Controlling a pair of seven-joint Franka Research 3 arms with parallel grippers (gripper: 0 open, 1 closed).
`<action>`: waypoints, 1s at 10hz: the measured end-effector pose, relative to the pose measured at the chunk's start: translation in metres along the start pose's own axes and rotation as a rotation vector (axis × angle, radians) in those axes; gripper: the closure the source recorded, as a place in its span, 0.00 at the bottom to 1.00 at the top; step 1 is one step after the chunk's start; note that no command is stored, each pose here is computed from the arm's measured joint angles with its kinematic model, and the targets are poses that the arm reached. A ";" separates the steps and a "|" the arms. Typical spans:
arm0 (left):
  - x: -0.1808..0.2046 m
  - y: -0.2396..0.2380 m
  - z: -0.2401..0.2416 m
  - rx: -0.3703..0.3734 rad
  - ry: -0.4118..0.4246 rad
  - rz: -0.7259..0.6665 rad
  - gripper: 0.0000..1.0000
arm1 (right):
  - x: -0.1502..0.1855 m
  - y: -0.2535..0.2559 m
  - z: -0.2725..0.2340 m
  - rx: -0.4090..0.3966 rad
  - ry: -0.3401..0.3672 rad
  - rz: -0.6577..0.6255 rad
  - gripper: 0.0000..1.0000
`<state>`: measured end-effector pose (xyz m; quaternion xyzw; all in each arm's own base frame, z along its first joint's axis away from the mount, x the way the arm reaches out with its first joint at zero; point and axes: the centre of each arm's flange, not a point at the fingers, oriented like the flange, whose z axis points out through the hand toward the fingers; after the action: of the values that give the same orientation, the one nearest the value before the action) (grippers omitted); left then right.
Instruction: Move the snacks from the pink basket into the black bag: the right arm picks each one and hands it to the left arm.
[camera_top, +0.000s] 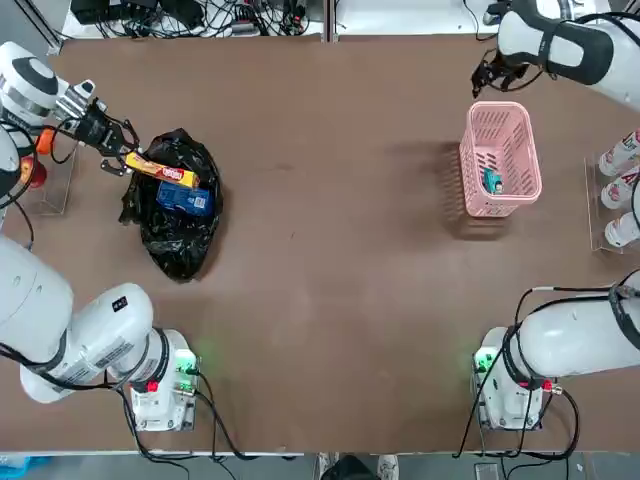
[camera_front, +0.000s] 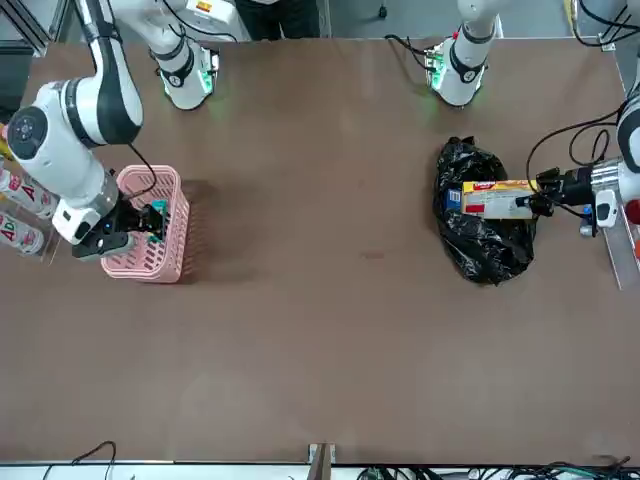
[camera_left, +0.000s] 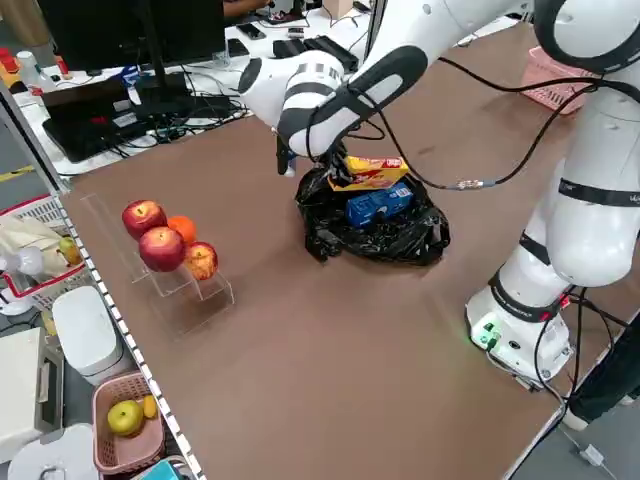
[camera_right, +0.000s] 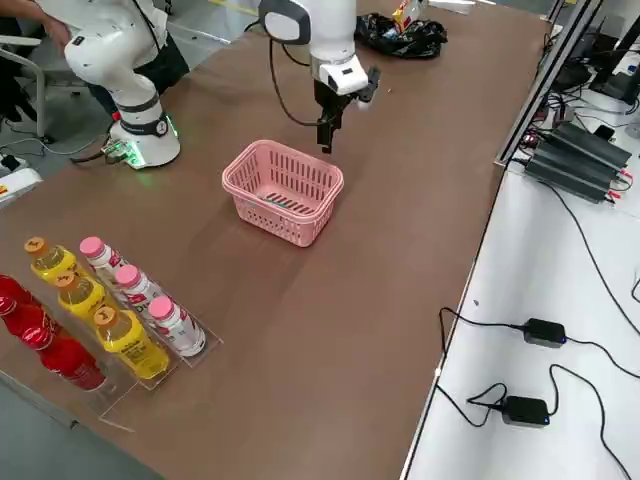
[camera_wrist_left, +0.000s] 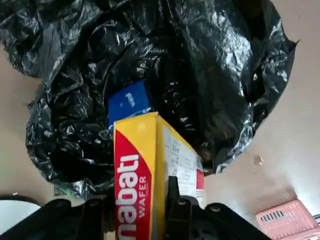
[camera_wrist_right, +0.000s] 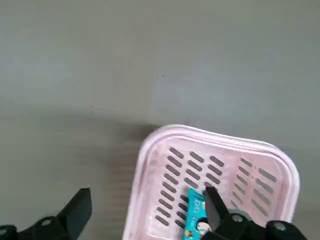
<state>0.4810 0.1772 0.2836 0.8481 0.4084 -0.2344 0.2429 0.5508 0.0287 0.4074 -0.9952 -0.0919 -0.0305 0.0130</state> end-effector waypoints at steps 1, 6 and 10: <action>0.002 0.002 0.001 -0.004 0.011 0.001 0.67 | -0.008 0.012 0.001 0.000 -0.005 0.007 0.00; 0.007 0.015 0.000 -0.043 0.063 0.009 0.67 | -0.049 0.056 0.030 0.009 -0.071 0.097 0.00; 0.005 0.025 0.002 -0.065 0.063 0.016 0.54 | -0.075 0.067 0.069 -0.002 -0.042 0.127 0.00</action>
<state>0.5031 0.1648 0.2844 0.8501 0.4163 -0.1921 0.2592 0.4931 -0.0483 0.3326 -0.9995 -0.0287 -0.0089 0.0120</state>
